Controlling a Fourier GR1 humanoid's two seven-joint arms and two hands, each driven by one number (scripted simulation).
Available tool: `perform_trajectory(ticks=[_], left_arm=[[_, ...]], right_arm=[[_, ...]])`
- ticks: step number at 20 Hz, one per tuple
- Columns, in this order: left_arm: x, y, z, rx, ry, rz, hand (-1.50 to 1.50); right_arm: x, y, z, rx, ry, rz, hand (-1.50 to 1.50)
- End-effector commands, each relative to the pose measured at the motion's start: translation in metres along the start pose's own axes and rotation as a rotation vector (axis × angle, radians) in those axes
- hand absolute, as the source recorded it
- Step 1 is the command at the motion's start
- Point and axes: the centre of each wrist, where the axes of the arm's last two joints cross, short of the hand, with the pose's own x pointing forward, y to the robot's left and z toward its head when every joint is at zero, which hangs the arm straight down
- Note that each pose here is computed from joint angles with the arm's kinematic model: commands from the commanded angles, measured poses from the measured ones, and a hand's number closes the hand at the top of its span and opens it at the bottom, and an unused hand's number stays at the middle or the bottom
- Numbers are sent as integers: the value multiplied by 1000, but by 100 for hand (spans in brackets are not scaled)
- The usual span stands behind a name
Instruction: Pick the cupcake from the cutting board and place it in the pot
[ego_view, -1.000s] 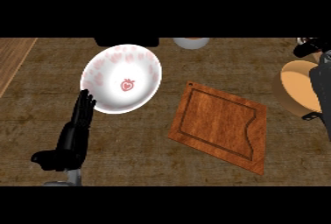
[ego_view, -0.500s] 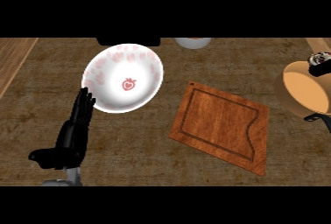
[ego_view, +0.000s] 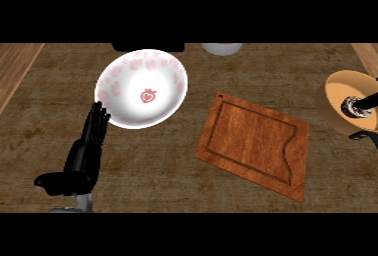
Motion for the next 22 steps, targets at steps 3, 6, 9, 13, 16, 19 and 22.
perform_trajectory(ticks=[3,6,9,13,16,19,22], left_arm=[[7,-1,-13,21,-16,8,0],[-1,-2,-1,16,7,16,0],[4,0,-5,15,-6,14,0],[-9,5,9,22,8,13,0],[-5,15,4,5,-4,17,0],[11,-8,-5,5,-3,4,0],[6,-14,-1,24,11,13,0]], right_arm=[[-8,0,-1,-94,-124,-322,-150],[-3,-23,-2,-238,-158,-562,-150],[-8,-30,-6,-281,-151,-717,-150],[-41,-22,-11,-294,-101,-835,-150],[-72,-32,-19,-316,-96,-856,-150],[-104,-26,-22,-353,-101,-884,-150],[-124,-45,-22,-390,-132,-902,-150]])
